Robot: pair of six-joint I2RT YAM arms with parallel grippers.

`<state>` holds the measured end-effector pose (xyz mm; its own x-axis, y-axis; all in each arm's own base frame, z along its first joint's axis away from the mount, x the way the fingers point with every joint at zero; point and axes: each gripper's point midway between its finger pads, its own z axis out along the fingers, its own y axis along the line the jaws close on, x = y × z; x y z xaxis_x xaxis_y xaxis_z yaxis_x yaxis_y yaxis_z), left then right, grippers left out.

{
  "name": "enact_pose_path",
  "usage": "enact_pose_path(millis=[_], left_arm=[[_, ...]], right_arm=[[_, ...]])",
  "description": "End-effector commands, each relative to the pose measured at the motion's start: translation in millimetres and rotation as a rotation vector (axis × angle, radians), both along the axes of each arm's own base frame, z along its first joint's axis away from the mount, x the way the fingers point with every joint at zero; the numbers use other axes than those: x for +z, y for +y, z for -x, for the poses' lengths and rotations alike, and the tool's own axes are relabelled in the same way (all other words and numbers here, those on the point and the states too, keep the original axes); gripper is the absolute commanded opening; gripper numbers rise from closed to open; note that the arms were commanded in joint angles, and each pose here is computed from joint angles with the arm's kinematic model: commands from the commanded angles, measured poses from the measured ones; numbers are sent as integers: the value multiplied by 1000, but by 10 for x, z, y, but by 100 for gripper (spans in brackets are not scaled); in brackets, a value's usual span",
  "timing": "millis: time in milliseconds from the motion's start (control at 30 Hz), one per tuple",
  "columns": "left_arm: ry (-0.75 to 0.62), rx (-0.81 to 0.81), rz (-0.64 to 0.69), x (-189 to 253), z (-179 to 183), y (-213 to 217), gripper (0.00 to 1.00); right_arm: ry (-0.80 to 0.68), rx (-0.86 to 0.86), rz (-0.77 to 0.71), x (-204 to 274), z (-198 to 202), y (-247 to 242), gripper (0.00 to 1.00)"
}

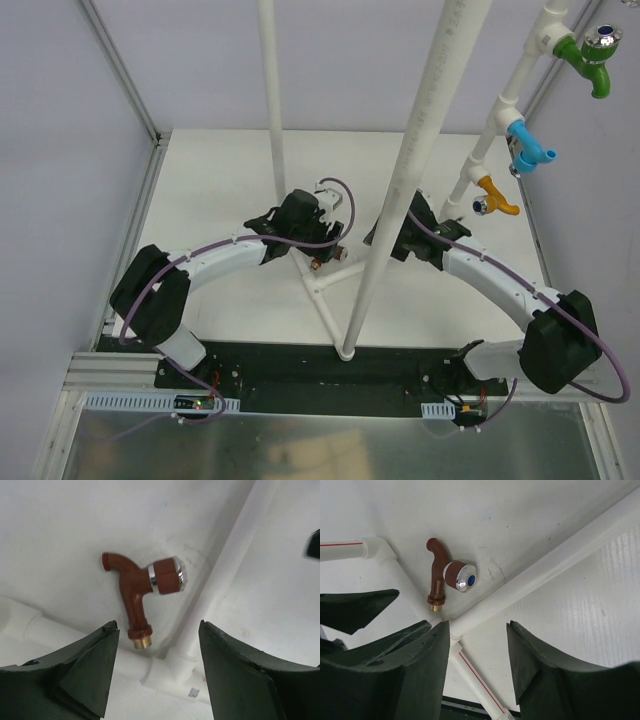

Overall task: Install the water faucets
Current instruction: Pick up the water faucet from the center of the board.

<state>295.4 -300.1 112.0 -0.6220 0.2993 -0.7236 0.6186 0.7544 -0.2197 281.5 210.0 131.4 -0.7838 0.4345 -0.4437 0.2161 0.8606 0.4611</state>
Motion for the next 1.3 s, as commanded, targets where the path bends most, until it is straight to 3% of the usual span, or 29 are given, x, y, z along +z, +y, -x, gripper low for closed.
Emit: enact_pose_path(millis=[0,167,333,633,800,933,1067,1267], left_arm=[[22,-24,-116,-320,115,233,66],[35,-51,-116,-529,227,287,65],[37,-51,-151,-730,96,233,64],[-11,-46,-177,-701,-147,142,65],[34,-52,-208,-864,-114,150,59],[78,-43,-217,-993,-25,197,51],[119,-46,-223,-1091,71,234,35],[190,-51,-173,-1042,175,145,0]], right_arm=[[-58,28,-25,180,34,-11,55],[-45,34,-25,130,86,-27,55],[-38,33,-25,92,132,-57,56],[-32,35,-7,26,203,-125,56],[-40,44,-3,48,216,-138,56],[-46,36,7,64,227,-176,56],[-44,35,10,72,267,-206,56],[-110,42,-1,165,317,-282,57]])
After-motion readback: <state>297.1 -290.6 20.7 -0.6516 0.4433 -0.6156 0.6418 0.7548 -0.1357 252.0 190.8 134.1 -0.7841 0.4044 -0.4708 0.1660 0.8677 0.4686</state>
